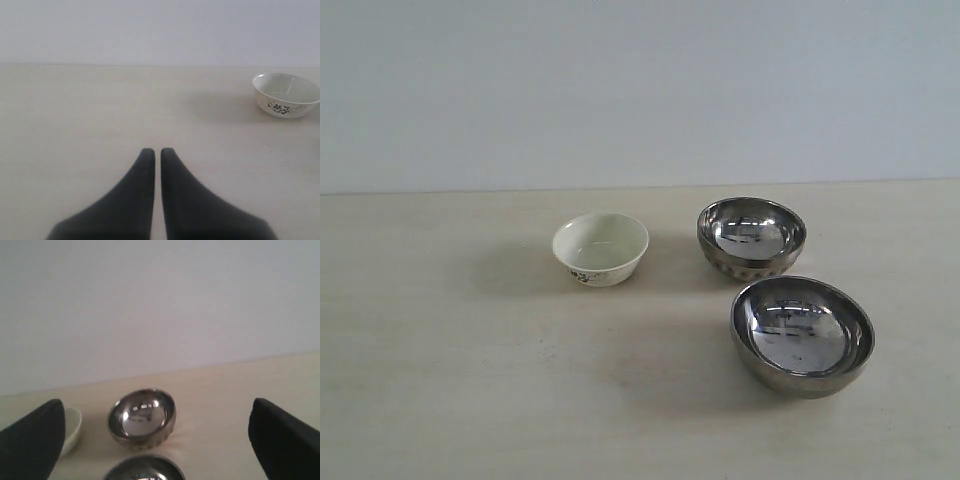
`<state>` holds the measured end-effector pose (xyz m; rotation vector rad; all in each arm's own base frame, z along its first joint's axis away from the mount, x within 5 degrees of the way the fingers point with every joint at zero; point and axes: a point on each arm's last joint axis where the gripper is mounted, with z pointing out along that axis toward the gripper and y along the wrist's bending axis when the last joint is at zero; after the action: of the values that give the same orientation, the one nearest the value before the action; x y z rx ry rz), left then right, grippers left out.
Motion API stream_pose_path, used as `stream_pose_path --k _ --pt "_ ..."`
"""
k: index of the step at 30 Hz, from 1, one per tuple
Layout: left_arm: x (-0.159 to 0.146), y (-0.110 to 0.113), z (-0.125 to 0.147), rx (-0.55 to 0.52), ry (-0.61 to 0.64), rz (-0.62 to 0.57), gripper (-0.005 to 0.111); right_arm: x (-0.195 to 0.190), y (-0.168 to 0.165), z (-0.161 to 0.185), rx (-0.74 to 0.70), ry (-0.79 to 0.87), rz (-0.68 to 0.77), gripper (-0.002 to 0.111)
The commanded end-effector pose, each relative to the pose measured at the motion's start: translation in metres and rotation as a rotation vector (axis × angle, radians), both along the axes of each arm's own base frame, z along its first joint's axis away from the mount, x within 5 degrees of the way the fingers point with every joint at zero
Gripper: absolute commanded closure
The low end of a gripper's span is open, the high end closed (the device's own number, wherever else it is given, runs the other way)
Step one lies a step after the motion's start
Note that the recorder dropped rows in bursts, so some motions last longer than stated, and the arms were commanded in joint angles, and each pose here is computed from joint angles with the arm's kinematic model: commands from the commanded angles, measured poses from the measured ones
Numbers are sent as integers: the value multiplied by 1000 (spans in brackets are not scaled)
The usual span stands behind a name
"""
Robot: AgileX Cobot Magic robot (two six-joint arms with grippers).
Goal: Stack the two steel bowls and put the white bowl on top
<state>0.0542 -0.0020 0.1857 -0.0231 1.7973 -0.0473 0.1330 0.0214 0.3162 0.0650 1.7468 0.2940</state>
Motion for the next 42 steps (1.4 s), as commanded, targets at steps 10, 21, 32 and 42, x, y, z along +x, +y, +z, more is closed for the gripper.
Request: stream_pose_path --k 10,21,32,42 --pt "0 0 0 -5 -7 -3 103 73 11 -71 -60 433 -3 18" --pt "0 0 0 -5 -7 -3 103 109 16 -131 -83 598 -18 18" --pt "0 0 0 -5 -7 -3 103 127 20 -165 -59 632 -41 18" --pt "0 0 0 -5 -7 -3 103 146 64 -181 -114 687 93 18"
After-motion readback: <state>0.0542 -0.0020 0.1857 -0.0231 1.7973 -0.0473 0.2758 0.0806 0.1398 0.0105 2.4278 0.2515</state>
